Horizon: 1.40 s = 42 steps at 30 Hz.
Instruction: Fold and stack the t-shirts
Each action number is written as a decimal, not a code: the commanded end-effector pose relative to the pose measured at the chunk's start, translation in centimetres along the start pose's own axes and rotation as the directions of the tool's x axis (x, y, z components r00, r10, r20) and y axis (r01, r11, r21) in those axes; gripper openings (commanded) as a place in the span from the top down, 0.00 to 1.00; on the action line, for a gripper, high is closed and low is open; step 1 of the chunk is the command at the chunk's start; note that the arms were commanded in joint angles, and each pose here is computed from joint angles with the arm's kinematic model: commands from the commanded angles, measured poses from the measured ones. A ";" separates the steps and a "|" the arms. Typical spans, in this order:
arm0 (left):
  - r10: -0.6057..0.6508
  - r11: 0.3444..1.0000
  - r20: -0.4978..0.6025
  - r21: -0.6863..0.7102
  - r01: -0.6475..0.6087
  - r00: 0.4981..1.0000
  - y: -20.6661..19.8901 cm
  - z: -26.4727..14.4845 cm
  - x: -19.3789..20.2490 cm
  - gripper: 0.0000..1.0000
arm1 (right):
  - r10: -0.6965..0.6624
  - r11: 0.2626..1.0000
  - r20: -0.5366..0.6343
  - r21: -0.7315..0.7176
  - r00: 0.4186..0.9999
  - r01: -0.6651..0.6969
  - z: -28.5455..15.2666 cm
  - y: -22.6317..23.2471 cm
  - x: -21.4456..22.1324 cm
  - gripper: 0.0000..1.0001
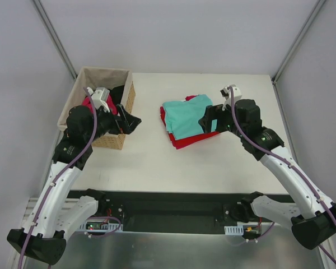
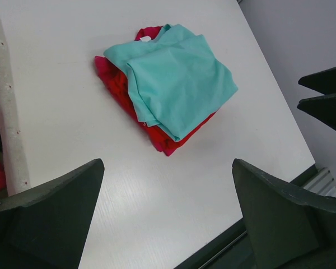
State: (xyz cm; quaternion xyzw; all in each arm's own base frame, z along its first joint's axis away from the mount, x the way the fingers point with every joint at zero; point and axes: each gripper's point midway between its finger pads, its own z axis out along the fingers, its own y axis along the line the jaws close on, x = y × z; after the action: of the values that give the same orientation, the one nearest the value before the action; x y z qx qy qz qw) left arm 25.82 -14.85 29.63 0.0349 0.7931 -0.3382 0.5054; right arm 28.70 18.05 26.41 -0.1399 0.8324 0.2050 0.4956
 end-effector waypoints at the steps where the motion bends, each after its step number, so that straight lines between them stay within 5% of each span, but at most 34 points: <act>1: 0.046 0.997 0.022 0.069 -0.047 0.999 -1.4 0.0 -0.7 0.01 | 0.009 1.000 0.067 -0.021 0.998 -0.008 -0.7 0.6 -1.5 0.03; 34: 0.058 0.997 0.019 0.044 -0.058 0.998 -1.0 0.1 -0.8 0.01 | 0.009 0.999 -0.003 -0.040 1.000 -0.009 0.0 0.8 0.6 0.03; 42: 0.205 0.965 0.028 -0.169 -0.198 0.978 1.8 -0.9 -4.1 0.01 | 0.021 0.998 -0.005 -0.052 1.000 -0.021 -0.1 1.0 1.6 0.03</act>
State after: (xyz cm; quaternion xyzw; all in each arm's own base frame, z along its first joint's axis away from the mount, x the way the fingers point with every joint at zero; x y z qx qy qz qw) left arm 26.42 -13.99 29.58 0.0495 0.8059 -0.2990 0.5086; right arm 27.83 18.33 24.09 -0.1462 0.8436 0.2104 0.4720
